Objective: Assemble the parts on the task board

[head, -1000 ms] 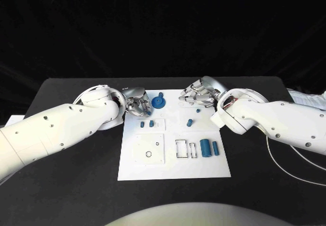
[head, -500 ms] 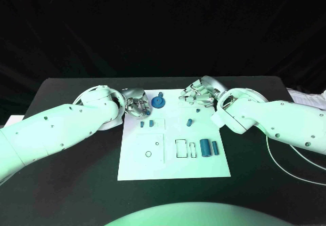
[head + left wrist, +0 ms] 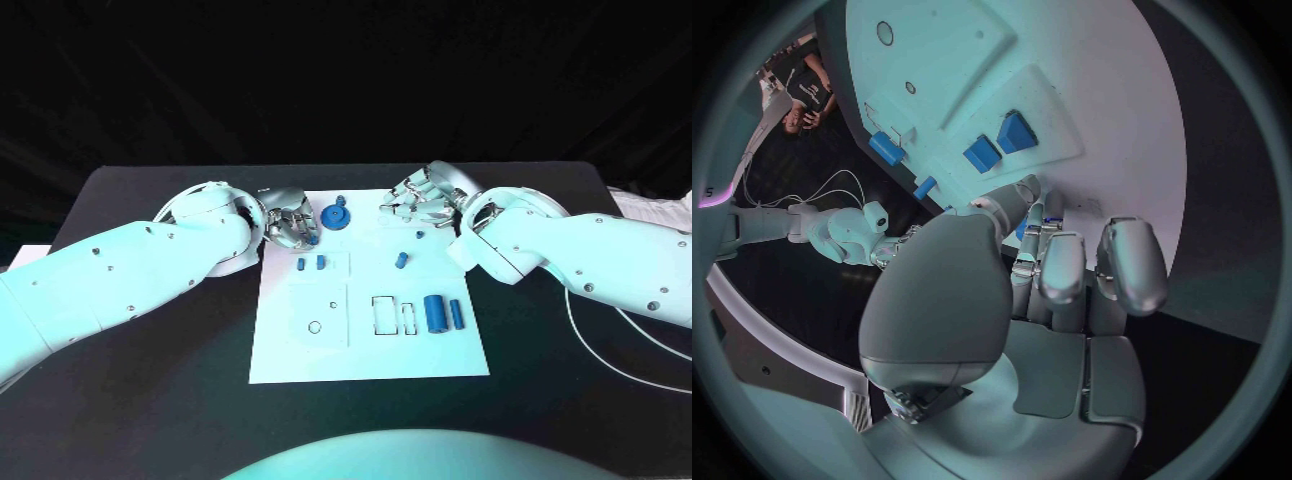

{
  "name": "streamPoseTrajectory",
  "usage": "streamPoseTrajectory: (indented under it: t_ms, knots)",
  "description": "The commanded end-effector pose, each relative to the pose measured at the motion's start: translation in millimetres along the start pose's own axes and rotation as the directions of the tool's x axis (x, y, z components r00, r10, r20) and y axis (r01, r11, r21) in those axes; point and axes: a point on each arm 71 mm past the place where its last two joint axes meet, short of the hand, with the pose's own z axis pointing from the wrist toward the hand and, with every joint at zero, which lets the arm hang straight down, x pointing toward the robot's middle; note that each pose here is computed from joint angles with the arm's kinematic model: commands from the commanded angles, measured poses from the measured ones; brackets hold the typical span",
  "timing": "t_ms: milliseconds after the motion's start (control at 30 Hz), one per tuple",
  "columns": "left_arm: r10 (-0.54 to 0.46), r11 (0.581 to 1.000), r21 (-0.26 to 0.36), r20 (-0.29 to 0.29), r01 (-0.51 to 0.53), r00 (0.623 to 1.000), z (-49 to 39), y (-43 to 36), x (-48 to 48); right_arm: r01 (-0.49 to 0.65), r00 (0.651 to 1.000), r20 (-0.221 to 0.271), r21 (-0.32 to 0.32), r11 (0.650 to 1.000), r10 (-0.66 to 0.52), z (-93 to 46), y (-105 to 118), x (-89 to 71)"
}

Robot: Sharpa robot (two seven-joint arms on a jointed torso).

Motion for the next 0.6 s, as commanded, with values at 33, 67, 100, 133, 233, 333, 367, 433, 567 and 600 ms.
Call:
streamPoseTrajectory:
  t_ms: [33, 67, 100, 133, 233, 333, 367, 433, 567, 600]
  knots:
    - [0.005, 1.000, 0.001, -0.007, -0.005, 1.000, 0.2, -1.1, 0.4, 0.005, 1.000, -0.010, -0.007, 1.000, -0.005, -0.1, 0, 1.1]
    - [0.005, 1.000, 0.000, -0.006, -0.005, 1.000, 0.2, -0.9, 0.4, 0.005, 1.000, -0.009, -0.007, 1.000, -0.005, -0.1, 0, 1.0]
    - [0.004, 1.000, -0.002, -0.005, -0.004, 1.000, 0.1, -0.3, 0.2, 0.006, 1.000, -0.010, -0.006, 1.000, -0.006, -0.1, 0, 1.0]
    - [0.004, 1.000, -0.005, -0.005, -0.004, 1.000, -0.1, 0.3, 0.2, 0.007, 1.000, -0.013, -0.003, 1.000, -0.007, -0.1, 0, 1.0]
    - [0.004, 1.000, -0.013, -0.002, -0.004, 1.000, -1.3, 3.3, -0.5, 0.023, 1.000, -0.021, 0.002, 1.000, -0.023, 0.2, -2, 0.4]
    - [-0.006, 1.000, -0.023, 0.009, 0.006, 1.000, -4.1, 8.1, -1.9, 0.073, 0.997, -0.031, -0.006, 0.997, -0.073, 0.6, -6, -2.0]
    - [-0.013, 1.000, -0.025, 0.015, 0.013, 1.000, -5.6, 10.2, -2.7, 0.099, 0.994, -0.034, -0.011, 0.995, -0.100, 0.7, -7, -3.3]
    - [-0.042, 0.999, -0.027, 0.036, 0.043, 0.998, -9.5, 15.2, -5.1, 0.160, 0.986, -0.037, -0.024, 0.987, -0.161, 0.6, -11, -6.2]
    - [-0.153, 0.988, -0.018, 0.080, 0.155, 0.985, -19.2, 27.0, -10.9, 0.283, 0.958, -0.041, -0.053, 0.958, -0.285, -1.0, -16, -12.0]
    - [-0.199, 0.980, -0.006, 0.097, 0.201, 0.975, -22.4, 30.3, -13.1, 0.322, 0.945, -0.040, -0.061, 0.945, -0.325, -1.9, -17, -13.4]
